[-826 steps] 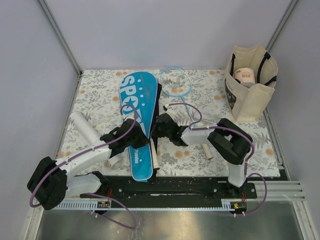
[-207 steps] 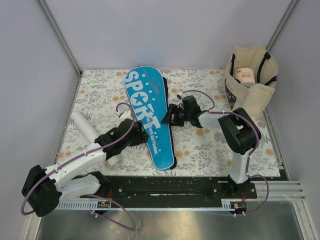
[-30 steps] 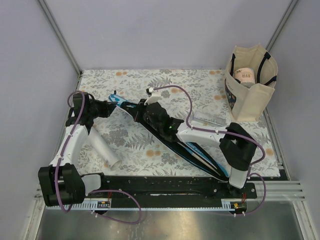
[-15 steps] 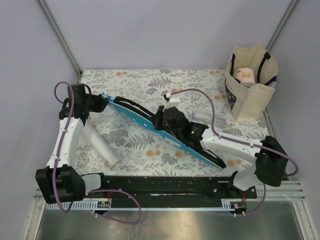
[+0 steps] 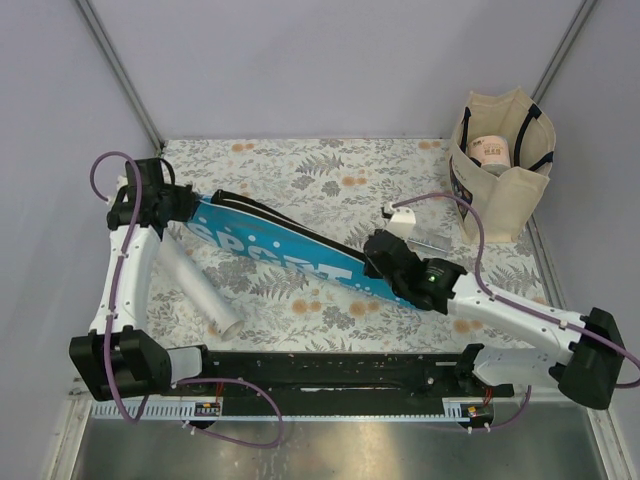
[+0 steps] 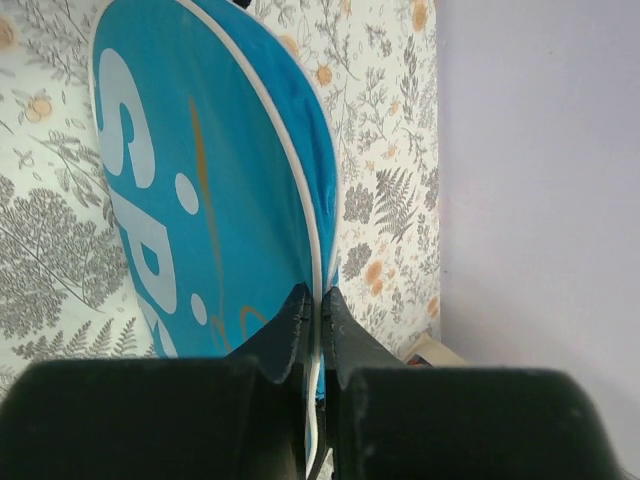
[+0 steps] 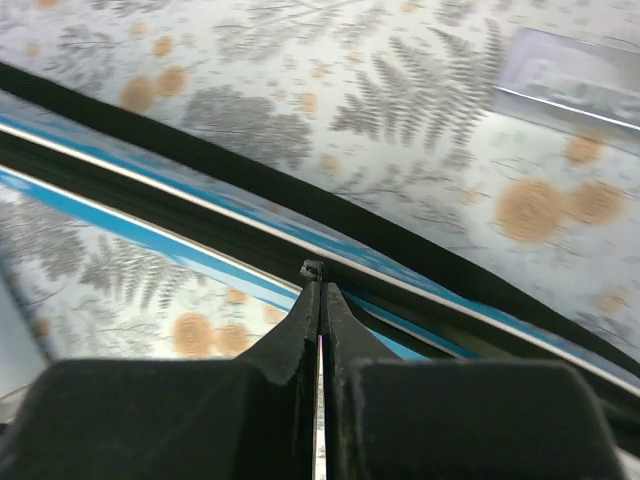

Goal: Pack up the badminton gear

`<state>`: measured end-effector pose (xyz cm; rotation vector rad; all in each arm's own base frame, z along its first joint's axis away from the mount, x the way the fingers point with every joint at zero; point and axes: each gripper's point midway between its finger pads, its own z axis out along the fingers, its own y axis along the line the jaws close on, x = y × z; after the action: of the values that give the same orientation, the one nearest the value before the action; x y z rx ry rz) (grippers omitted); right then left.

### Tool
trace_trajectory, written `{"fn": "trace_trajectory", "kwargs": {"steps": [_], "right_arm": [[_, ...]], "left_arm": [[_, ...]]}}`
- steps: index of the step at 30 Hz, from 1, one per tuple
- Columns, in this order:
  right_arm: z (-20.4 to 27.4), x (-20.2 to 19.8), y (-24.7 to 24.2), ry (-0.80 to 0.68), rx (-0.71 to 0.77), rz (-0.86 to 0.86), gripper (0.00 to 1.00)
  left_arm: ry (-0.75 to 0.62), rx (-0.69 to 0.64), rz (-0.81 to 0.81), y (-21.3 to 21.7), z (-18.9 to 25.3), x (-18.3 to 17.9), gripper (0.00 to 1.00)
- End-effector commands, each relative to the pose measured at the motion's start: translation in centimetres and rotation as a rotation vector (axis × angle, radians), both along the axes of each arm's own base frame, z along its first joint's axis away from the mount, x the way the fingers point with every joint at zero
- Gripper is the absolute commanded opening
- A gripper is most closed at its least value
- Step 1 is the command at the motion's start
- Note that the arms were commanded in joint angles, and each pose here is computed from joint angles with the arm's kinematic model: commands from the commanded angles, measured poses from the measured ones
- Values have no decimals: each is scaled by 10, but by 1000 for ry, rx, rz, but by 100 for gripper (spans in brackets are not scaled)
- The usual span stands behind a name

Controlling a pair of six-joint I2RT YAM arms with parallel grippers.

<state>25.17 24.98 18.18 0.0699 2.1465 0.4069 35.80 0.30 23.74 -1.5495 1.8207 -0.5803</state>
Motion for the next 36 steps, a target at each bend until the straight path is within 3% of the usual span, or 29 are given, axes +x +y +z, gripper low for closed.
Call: {"fn": "trace_trajectory", "kwargs": {"steps": [1, 16, 29, 36], "right_arm": [[-16, -4, -72, 7, -89, -189, 0], [-46, -4, -177, 54, -122, -511, 0], [-133, -2, -174, 262, -64, -557, 0], [-126, 2, -170, 238, -38, -530, 0]], "left_arm": [[-77, 144, 58, 42, 34, 16, 0], [-85, 176, 85, 77, 29, 26, 0], [-60, 199, 93, 92, 26, 34, 0], [-137, 182, -3, 79, 33, 48, 0]]}}
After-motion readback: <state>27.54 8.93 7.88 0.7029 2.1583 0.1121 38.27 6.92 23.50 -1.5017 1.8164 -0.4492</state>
